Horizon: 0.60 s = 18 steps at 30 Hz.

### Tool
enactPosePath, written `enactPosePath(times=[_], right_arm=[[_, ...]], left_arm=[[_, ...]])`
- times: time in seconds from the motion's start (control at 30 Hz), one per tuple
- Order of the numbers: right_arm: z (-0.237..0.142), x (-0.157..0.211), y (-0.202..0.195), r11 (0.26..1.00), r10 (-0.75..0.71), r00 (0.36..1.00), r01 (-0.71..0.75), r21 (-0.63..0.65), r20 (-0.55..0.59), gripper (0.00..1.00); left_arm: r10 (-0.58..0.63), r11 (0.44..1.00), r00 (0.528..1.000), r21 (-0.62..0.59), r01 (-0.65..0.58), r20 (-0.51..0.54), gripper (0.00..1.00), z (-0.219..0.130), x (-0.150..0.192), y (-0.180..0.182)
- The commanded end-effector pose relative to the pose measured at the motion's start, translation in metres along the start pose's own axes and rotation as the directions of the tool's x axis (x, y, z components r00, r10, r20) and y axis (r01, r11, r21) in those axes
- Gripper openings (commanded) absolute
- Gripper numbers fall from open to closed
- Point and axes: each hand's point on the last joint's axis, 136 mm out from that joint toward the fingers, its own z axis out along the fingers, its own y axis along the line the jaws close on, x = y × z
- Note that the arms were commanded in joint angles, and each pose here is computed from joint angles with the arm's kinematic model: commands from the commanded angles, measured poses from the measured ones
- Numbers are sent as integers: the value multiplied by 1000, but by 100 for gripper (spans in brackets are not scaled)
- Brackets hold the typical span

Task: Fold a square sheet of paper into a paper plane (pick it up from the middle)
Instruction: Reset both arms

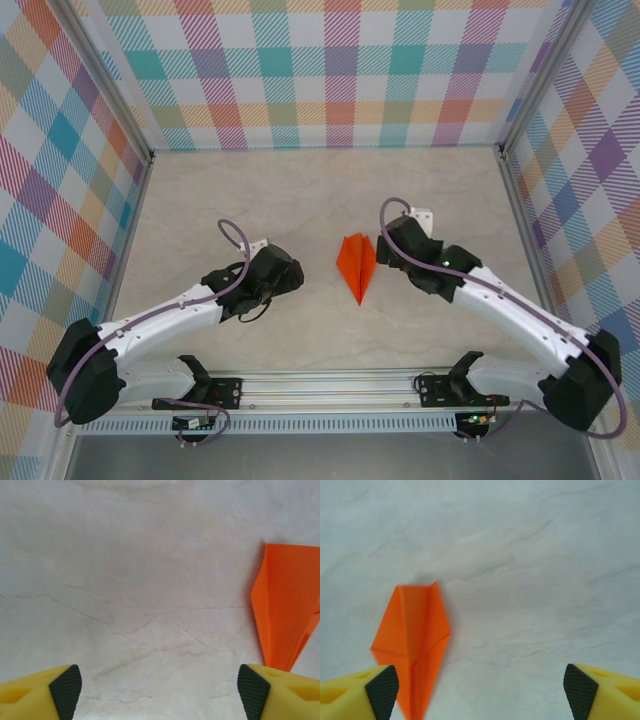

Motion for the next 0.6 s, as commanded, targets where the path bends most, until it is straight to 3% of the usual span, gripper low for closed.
enactPosePath(times=[0.0, 0.17, 0.3, 0.4, 0.57], right_arm=[[-8, -23, -54, 981, -34, 986, 2, 193, 162, 100], [18, -29, -88, 959, -119, 973, 60, 278, 197, 100], [65, -19, -100, 977, -65, 992, 41, 209, 108, 100], [92, -19, -115, 968, -91, 991, 65, 244, 97, 100], [123, -20, -110, 996, -65, 975, 52, 70, 210, 100]], left_arm=[[71, 992, 993, -108, -61, 96, 97, -12, -23, 26], [129, 968, 975, -235, -84, 183, 100, -19, -51, 56], [184, 942, 949, -322, -95, 258, 100, -25, -84, 78], [214, 911, 941, -402, -94, 264, 100, -24, -105, 104], [134, 893, 945, -449, 15, 298, 100, -10, -123, 156]])
